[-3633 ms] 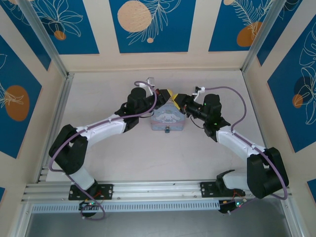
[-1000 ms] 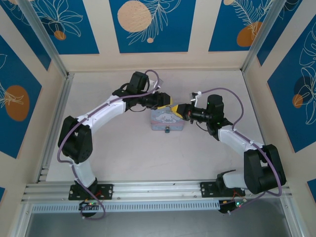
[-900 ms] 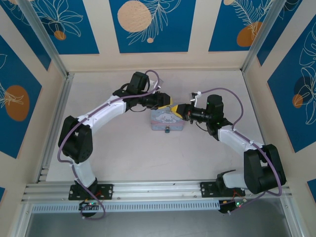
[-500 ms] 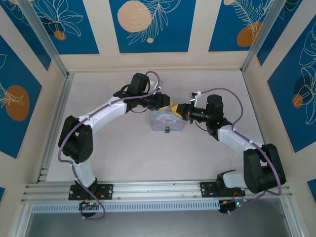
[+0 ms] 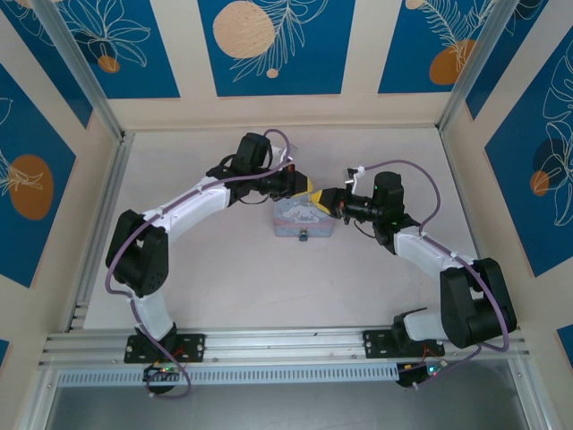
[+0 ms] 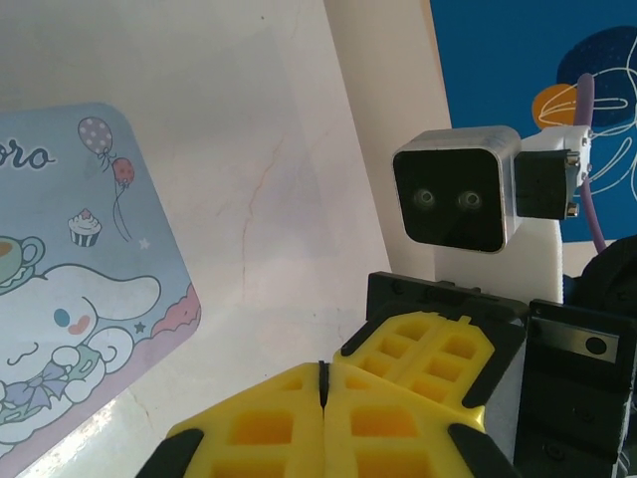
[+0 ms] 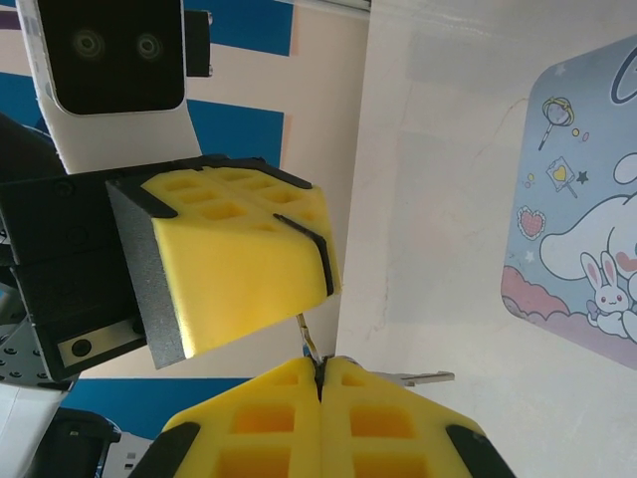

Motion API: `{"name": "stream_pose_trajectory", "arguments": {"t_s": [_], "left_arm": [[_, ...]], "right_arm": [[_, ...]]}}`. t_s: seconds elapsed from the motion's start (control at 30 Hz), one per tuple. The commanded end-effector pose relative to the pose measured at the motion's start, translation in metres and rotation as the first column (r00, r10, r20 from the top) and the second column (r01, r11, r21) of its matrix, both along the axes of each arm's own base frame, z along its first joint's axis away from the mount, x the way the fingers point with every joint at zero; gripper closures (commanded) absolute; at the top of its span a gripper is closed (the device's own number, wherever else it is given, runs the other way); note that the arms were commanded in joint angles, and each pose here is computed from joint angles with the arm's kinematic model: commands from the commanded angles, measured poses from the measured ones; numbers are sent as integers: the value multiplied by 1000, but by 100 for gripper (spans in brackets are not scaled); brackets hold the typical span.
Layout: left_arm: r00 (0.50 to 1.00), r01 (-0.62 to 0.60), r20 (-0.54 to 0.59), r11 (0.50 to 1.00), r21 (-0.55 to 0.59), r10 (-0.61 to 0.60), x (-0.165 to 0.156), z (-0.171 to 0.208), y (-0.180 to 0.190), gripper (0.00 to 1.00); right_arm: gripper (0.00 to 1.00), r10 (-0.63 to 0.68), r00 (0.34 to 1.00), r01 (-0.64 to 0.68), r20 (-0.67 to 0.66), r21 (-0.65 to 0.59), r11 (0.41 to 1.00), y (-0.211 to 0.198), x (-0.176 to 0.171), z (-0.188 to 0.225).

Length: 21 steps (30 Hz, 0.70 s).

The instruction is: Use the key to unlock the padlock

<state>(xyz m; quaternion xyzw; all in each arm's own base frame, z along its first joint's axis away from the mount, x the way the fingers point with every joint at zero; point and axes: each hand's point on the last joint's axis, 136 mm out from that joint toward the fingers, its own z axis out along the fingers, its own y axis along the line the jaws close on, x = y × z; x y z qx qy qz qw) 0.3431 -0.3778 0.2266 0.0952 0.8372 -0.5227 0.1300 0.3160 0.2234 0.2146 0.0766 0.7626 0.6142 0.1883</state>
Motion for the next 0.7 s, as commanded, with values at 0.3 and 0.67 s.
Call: {"name": "stream_pose_trajectory", "arguments": {"t_s": [0.3, 0.67], "left_arm": [[998, -62, 24, 998, 22, 61, -3, 5, 5, 100], [932, -359, 20, 929, -94, 362, 25, 28, 27, 100]], "right_arm": [[47, -91, 996, 91, 17, 18, 996, -22, 2, 11], [38, -265, 963, 262, 49, 70, 963, -37, 20, 33]]}}
